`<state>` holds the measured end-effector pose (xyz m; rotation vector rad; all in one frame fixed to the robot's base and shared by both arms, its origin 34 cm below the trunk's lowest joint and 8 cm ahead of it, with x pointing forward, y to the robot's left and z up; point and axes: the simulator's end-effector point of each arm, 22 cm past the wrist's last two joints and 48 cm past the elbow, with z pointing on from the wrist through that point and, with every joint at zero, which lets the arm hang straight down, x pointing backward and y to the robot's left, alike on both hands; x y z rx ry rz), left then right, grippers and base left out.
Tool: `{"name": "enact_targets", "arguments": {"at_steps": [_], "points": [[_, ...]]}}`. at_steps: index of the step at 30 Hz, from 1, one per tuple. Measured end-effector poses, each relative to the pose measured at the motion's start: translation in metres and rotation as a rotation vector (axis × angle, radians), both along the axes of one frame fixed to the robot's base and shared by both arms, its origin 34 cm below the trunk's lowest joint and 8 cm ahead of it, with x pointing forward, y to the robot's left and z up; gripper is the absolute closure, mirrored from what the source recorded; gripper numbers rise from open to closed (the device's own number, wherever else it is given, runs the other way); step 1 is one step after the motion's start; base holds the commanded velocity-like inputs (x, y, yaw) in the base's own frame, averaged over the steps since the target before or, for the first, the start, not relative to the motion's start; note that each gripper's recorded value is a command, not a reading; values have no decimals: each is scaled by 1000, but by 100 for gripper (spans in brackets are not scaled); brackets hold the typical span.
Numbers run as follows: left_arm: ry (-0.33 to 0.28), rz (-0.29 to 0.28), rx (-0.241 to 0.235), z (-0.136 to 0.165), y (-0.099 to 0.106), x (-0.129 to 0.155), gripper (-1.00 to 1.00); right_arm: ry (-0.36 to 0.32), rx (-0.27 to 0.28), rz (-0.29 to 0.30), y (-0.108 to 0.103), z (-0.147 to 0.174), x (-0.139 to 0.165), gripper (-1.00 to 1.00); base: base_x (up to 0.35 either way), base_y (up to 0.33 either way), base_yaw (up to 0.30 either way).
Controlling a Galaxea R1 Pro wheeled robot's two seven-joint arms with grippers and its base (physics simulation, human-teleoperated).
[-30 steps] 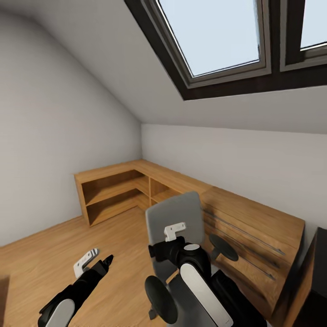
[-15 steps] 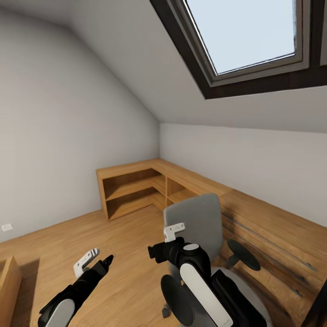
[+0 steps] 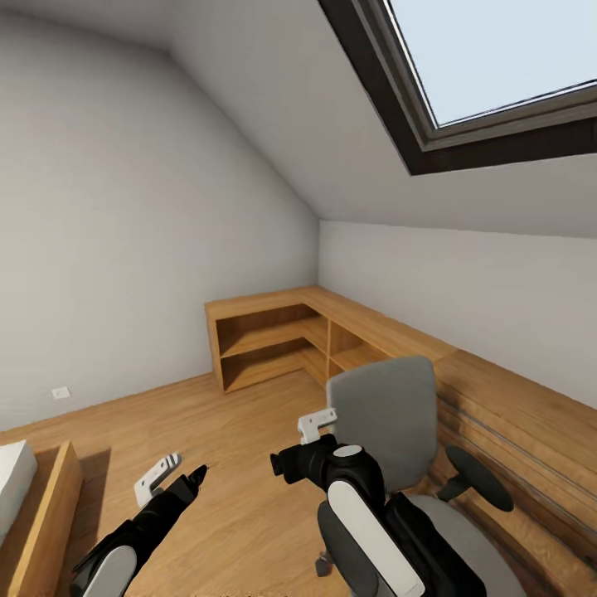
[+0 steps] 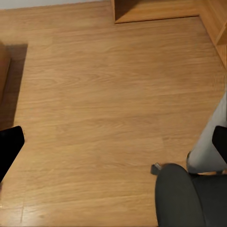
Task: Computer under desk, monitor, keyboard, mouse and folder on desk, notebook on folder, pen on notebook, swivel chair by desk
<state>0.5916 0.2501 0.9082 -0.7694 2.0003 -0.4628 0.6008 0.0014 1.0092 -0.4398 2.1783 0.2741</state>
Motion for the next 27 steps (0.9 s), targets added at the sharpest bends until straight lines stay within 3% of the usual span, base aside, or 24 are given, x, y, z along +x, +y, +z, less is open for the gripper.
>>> {"name": "enact_targets", "arguments": {"at_steps": [27], "points": [[29, 3, 2, -13, 1, 0, -100, 28, 0, 1, 0, -13, 2, -100, 0, 0, 220]]}}
